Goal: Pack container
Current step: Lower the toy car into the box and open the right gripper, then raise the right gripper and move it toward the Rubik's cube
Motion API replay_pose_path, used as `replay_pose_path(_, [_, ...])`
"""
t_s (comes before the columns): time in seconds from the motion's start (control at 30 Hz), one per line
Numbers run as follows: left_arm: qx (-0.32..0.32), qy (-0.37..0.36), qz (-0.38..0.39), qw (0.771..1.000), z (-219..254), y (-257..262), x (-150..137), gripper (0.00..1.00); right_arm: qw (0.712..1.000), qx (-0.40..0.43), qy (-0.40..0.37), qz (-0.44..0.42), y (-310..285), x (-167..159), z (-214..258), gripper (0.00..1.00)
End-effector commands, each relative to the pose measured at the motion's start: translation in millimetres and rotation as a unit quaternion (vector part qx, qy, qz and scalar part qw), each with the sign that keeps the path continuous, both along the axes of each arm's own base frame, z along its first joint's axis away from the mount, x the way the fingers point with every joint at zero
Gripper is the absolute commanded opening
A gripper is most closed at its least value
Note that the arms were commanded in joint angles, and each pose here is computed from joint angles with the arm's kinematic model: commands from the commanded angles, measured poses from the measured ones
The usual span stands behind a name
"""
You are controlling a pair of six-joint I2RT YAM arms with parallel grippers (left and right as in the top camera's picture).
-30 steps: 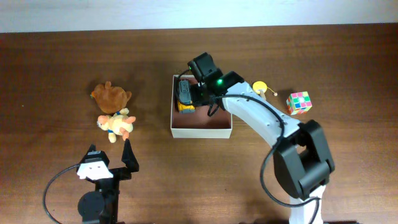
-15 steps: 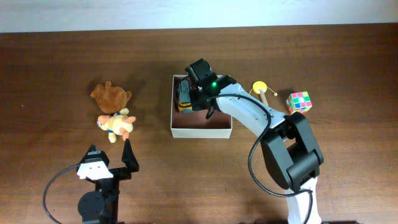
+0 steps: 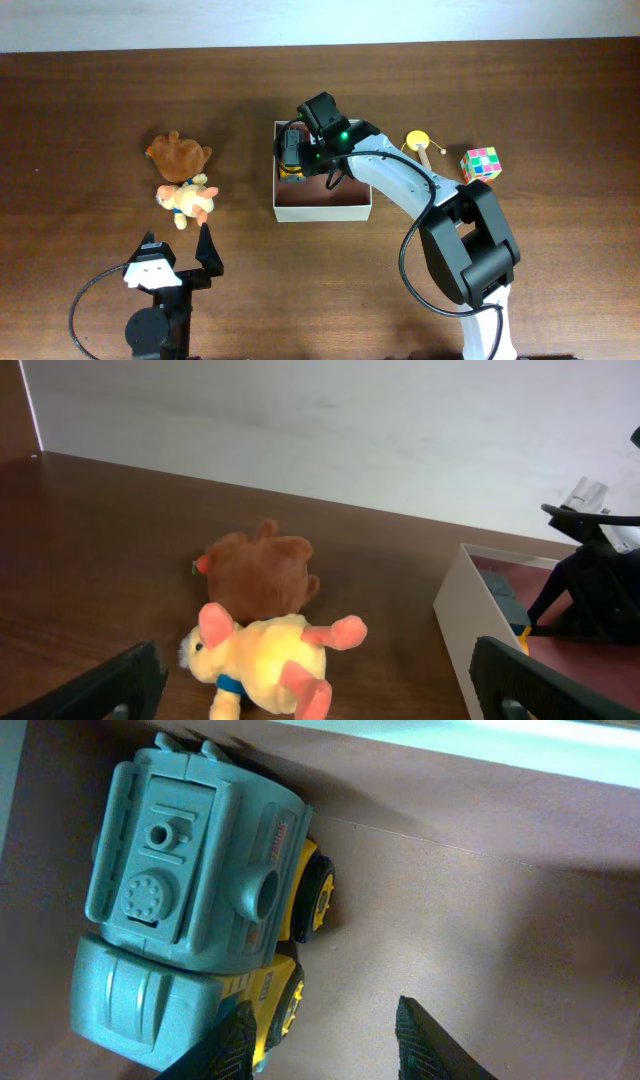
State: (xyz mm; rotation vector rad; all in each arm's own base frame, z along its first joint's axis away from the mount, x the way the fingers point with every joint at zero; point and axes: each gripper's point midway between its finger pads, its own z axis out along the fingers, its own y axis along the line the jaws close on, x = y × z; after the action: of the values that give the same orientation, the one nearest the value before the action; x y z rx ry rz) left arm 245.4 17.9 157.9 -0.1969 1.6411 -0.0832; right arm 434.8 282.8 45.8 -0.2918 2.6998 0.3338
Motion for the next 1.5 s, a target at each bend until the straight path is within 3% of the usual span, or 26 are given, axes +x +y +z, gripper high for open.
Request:
replay_pose_path(0.0, [0.010, 0.000, -0.002, 1.000, -1, 0, 0, 0.99, 1.000, -0.002, 0.006, 0.003, 0, -2, -7, 0.41])
replay_pose_path(0.23, [0.010, 0.000, -0.003, 1.000, -1, -1, 0, 0.99, 1.000, -0.017, -0.004, 0.009, -9, 8, 16, 0.41])
replay_pose_path(0.67, [0.010, 0.000, -0.003, 1.000, -1, -1, 0, 0.99, 0.997, -0.061, -0.041, 0.001, -38, 25, 138, 0.48])
replay_pose_path(0.9, [0.010, 0.000, -0.003, 1.000, -1, -1, 0, 0.99, 0.990, -0.062, -0.018, -0.122, -128, 39, 175, 0.72])
replay_pose_path(1.1, [0.010, 0.000, -0.002, 1.000, -1, 0, 0, 0.99, 0.960, -0.023, 0.042, -0.276, -230, 45, 166, 0.98])
replay_pose_path(1.23, [0.010, 0.000, -0.002, 1.000, -1, 0, 0, 0.99, 0.931, 0.029, 0.099, -0.351, -281, 39, 145, 0.99])
replay_pose_path(1.47, [0.010, 0.000, -0.003, 1.000, -1, -1, 0, 0.99, 0.870, 0.027, 0.201, -0.449, -313, 5, 80, 0.99])
